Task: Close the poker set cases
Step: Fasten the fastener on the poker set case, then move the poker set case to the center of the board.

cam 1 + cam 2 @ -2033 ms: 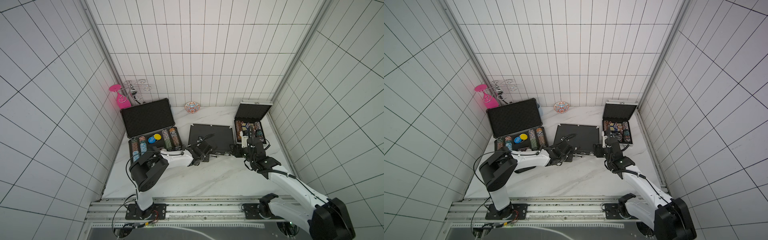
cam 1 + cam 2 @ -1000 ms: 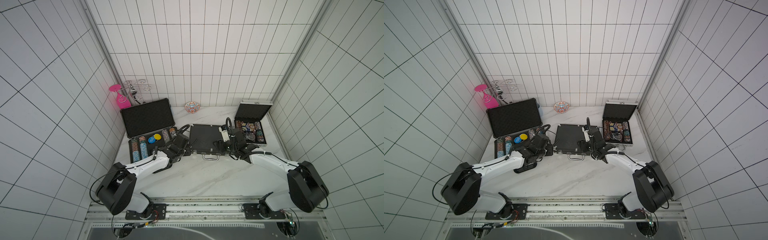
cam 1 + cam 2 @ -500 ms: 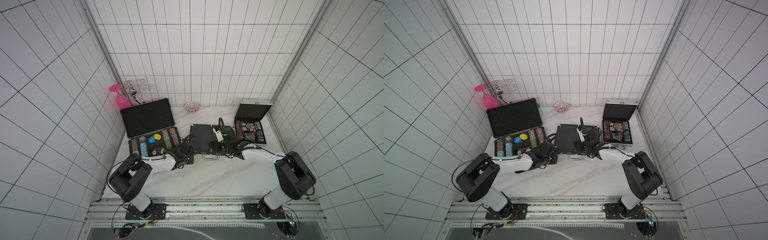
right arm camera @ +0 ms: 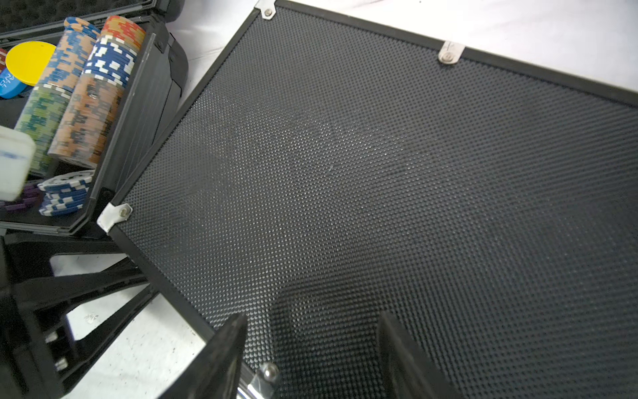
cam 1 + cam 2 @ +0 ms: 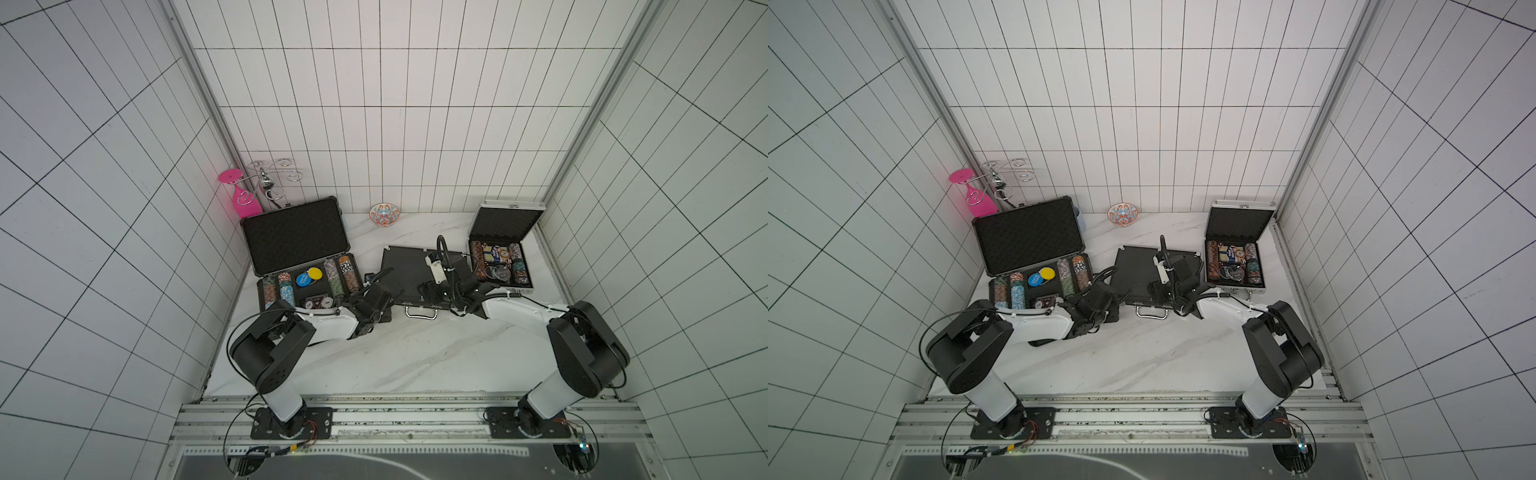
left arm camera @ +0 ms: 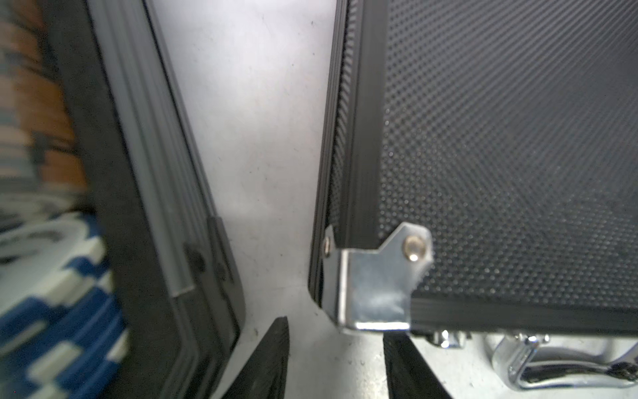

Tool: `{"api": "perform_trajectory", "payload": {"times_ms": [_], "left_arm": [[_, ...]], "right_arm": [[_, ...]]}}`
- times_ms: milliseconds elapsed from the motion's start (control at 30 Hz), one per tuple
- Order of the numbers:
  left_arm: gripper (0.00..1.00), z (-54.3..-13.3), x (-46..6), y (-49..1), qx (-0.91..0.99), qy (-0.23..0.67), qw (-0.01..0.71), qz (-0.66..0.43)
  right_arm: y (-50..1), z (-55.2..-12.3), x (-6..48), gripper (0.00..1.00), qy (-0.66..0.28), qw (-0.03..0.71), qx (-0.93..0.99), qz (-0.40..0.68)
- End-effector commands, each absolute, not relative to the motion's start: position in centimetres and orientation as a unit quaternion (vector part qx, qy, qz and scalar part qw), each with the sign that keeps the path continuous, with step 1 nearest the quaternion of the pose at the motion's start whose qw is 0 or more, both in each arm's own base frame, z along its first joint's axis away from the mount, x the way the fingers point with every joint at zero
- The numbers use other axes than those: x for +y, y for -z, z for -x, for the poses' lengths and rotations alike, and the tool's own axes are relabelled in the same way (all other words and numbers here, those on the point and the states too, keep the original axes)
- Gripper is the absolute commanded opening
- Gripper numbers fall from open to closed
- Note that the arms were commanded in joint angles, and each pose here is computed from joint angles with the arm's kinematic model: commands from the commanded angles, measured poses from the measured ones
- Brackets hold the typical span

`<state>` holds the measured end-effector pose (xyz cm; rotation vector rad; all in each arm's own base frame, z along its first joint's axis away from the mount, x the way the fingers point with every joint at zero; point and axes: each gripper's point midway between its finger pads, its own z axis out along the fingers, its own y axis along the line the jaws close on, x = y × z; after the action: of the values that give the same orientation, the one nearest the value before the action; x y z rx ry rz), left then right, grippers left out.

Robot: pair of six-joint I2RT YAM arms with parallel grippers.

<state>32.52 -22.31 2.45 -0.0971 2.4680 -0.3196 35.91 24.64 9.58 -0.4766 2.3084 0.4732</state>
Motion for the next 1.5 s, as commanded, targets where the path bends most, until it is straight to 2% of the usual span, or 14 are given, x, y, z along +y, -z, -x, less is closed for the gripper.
{"api": "perform_trajectory", "payload": {"times_ms": [0,167,433,600,733,933,1033,1200,1467], "left_arm": [[0.46,-33.1,-21.3,-0.1,0.942,0.102,0.312,0.067],[0.46,-33.0,-22.2,0.0,0.943,0.124,0.302,0.064],[0.48,-32.0,-23.0,-5.3,0.933,0.175,0.309,0.056],[0.48,-32.1,-23.5,-8.9,0.922,0.200,0.329,0.051],[0.49,-33.0,-26.1,-11.2,0.914,0.234,0.332,0.008],[0.54,-36.2,-25.8,-12.5,0.917,0.150,0.369,0.001],[0.58,-38.3,-24.4,-12.9,0.918,0.104,0.382,0.005],[0.61,-41.8,-23.0,-11.3,0.926,0.095,0.366,-0.002],[0.61,-43.2,-24.6,-7.8,0.936,0.109,0.331,-0.037]], "right_arm": [[-9.9,-36.2,25.3,0.62,-0.186,0.365,0.891,0.193],[-10.4,-36.0,25.2,0.61,-0.188,0.368,0.890,0.193],[-13.7,-35.9,23.9,0.62,-0.181,0.390,0.888,0.165],[-13.5,-35.6,20.4,0.63,-0.161,0.385,0.903,0.103],[-12.8,-35.4,16.5,0.64,-0.147,0.384,0.910,0.048],[-11.9,-35.4,12.5,0.70,-0.133,0.380,0.915,-0.006],[-10.9,-35.6,12.0,0.71,-0.140,0.367,0.919,-0.013],[-9.5,-36.2,12.1,0.70,-0.150,0.353,0.924,-0.019],[-7.0,-35.9,11.4,0.70,-0.151,0.331,0.931,-0.038]]}}
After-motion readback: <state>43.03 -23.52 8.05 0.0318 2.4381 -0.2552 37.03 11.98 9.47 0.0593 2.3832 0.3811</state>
